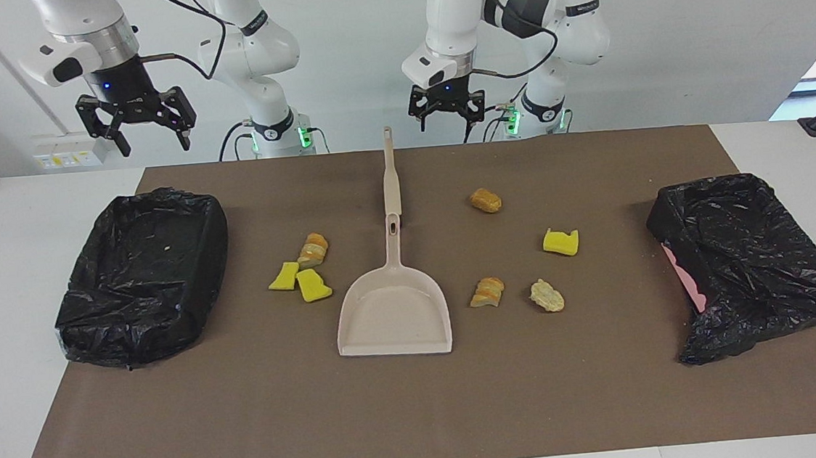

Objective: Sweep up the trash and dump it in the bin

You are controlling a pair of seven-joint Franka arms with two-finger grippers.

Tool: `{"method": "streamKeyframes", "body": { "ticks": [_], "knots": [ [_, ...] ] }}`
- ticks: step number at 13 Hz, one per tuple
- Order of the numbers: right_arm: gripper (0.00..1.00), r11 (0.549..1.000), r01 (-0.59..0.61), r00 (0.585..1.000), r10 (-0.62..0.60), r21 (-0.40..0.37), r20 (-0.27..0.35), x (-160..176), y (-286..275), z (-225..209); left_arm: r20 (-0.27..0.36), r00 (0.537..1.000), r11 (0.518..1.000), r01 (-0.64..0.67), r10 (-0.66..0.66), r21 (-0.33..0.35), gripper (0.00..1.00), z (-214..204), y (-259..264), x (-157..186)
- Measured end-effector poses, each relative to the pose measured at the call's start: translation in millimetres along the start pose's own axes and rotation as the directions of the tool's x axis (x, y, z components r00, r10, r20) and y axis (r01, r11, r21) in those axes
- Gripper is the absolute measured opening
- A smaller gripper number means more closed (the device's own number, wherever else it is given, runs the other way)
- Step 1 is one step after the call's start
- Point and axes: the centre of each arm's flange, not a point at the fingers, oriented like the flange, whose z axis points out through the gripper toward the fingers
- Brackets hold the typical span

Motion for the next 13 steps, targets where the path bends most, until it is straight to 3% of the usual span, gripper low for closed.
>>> {"method": "streamKeyframes", "body": {
  "ticks": [6,10,13],
  "knots": [
    [1.00,1.000,0.000,1.000,0.000,0.000,0.001,-0.2,0.0,0.4,-0.002,0.998,0.998,0.064,-0.064,-0.009,1.00,104.1,86.8,-41.7],
    [1.00,1.000,0.000,1.000,0.000,0.000,0.001,-0.3,0.0,0.4,-0.007,0.993,0.993,0.120,-0.120,-0.020,1.00,124.9,99.2,-48.6],
    [1.00,1.000,0.000,1.000,0.000,0.000,0.001,-0.4,0.0,0.6,0.019,0.995,0.995,0.100,-0.100,0.008,1.00,145.9,112.4,-64.2]
  ]
}}
